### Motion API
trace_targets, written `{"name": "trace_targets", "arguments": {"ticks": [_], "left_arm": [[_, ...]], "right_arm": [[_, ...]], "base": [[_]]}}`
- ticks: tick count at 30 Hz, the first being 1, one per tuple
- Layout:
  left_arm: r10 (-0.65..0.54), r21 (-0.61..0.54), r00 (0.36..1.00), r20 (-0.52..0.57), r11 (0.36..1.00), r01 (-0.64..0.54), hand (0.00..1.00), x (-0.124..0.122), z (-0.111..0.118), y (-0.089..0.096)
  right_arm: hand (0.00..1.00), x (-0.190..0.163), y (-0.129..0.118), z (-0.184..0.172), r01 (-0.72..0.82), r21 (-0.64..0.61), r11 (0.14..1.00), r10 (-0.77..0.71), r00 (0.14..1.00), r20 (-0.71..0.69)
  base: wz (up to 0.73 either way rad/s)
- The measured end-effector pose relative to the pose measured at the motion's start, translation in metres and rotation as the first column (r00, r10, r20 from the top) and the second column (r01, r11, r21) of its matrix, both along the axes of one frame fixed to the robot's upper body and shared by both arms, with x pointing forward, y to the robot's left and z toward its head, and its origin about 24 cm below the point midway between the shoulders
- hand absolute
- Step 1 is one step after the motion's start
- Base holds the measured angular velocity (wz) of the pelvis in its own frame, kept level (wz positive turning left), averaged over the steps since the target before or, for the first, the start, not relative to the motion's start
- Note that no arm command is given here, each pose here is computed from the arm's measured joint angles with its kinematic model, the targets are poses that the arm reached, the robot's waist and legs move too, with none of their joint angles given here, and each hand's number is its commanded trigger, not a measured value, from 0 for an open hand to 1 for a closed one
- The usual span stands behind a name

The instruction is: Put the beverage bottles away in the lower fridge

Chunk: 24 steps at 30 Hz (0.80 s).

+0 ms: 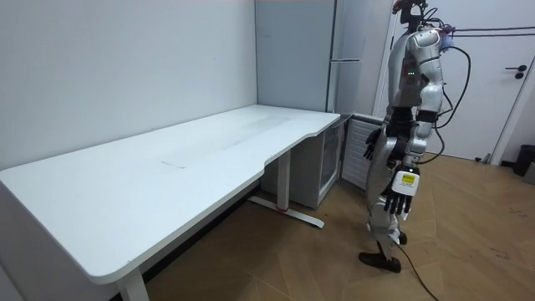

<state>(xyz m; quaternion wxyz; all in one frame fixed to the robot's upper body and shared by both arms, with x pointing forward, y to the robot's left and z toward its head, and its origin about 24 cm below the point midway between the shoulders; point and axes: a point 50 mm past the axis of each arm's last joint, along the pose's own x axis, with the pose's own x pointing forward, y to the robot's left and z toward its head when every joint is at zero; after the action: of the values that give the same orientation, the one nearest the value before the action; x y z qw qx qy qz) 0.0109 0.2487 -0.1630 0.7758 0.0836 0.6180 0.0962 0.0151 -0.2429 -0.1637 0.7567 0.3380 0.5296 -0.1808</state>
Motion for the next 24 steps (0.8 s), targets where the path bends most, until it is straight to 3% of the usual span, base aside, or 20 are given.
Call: {"name": "trace_targets", "arguments": {"ticks": [5, 10, 15, 24], "left_arm": [[0.004, 0.022, 1.0, -0.01, 1.0, -0.004, 0.0, -0.002, 0.0, 0.003], [0.023, 0.029, 1.0, 0.013, 0.999, -0.024, 0.0, 0.007, 0.001, 0.003], [0.026, 0.049, 0.994, 0.102, 0.998, -0.031, 0.0, 0.033, 0.003, 0.001], [0.003, 0.039, 0.99, 0.14, 0.999, -0.008, 0.0, 0.043, 0.004, -0.001]], "right_arm": [[0.0, -0.007, 0.009, -0.004, -0.057, -0.031, 0.998, 0.055, 0.996, -0.076], [0.0, 0.001, 0.009, -0.005, -0.28, -0.088, 0.956, 0.268, 0.955, -0.13], [0.0, 0.036, 0.012, -0.003, -0.479, -0.167, 0.862, 0.471, 0.878, -0.087], [0.0, 0.05, 0.01, 0.0, -0.538, -0.254, 0.803, 0.537, 0.84, -0.083]], "base": [[-0.16], [-0.16], [-0.23], [-0.13]]}}
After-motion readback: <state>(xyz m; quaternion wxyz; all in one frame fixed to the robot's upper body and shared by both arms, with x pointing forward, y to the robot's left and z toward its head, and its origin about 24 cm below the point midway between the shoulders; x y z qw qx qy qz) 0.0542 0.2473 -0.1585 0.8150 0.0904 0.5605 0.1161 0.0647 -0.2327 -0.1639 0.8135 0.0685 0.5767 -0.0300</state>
